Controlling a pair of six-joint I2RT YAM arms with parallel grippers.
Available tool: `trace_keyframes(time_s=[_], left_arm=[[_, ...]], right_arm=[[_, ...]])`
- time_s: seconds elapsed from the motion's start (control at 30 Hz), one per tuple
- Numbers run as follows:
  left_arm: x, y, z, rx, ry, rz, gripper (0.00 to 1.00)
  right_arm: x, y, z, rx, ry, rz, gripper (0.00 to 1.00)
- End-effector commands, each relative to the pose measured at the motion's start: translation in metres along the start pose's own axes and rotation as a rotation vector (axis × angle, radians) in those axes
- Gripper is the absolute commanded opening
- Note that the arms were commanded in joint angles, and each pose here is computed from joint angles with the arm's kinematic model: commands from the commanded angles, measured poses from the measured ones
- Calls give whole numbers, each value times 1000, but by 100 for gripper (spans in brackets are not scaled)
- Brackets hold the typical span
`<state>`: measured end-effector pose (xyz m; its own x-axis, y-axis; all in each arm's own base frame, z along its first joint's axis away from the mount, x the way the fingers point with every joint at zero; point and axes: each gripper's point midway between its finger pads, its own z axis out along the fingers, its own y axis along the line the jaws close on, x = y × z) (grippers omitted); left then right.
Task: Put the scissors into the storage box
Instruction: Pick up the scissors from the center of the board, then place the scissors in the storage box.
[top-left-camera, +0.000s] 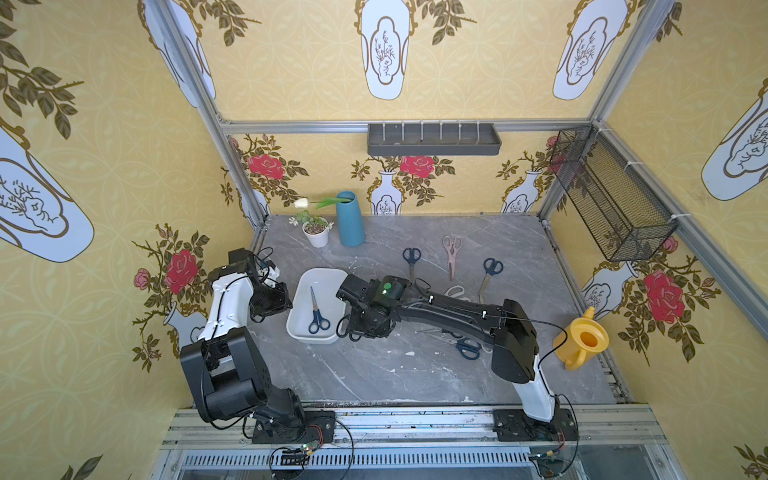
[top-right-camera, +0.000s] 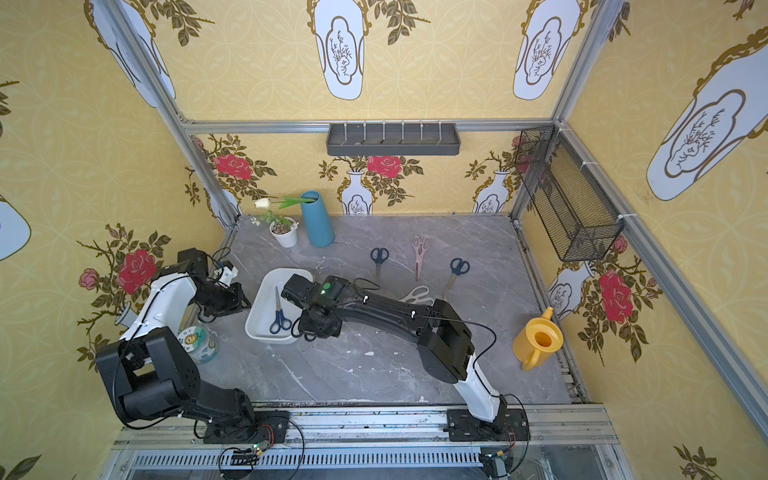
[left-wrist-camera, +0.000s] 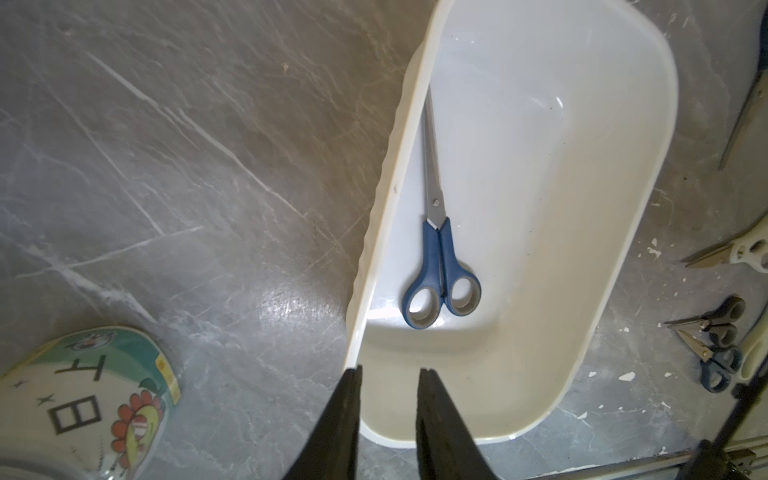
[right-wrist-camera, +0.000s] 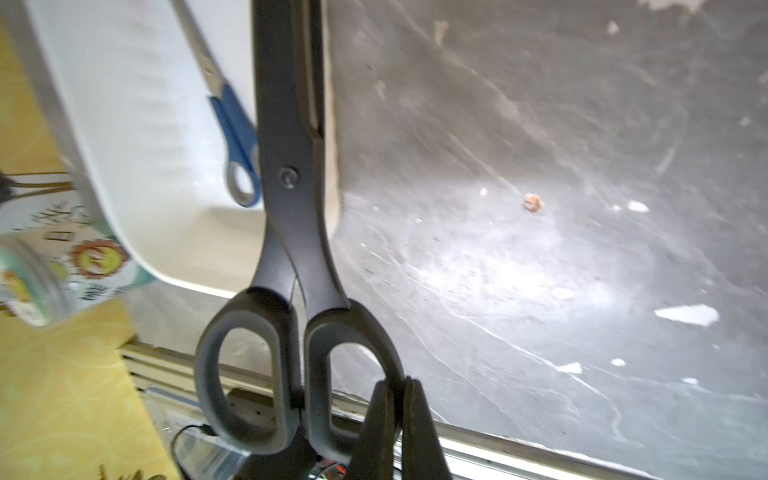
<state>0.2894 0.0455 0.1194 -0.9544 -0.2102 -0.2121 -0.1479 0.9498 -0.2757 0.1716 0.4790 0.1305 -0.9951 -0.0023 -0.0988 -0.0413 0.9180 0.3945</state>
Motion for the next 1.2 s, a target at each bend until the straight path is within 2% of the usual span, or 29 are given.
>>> trace_keyframes(time_s=[0.0,0.07,0.17,0.47,0.57,0.73,0.9,1.07,1.17], left_arm=[[3,-3,-5,12,14,-28,29],[2,-2,-7,2,11,-32,29],[1,0,-7,-12,15,-34,28],[-1,6,-3,-33,21,-25,27],[-1,7,2,-29,30,-36,27],[-5,8,16,-4,45,-65,27],[-16,8,27,22,43,-68,25],[-36,9,35,42,27,-47,23],[-48,9,40,65,34,-51,23]], right_arm=[[-26,33,14,-114,-21,-38,0],[-44,55,24,-162,-38,-81,0],[-60,65,42,-169,-47,-120,0],[-54,58,89,-179,20,-121,0],[-52,61,97,-205,33,-110,6],[-54,64,95,-223,27,-110,22],[-66,80,64,-275,-35,-121,33],[-87,100,-19,-359,-221,-140,38],[-89,81,-63,-385,-344,-93,41]])
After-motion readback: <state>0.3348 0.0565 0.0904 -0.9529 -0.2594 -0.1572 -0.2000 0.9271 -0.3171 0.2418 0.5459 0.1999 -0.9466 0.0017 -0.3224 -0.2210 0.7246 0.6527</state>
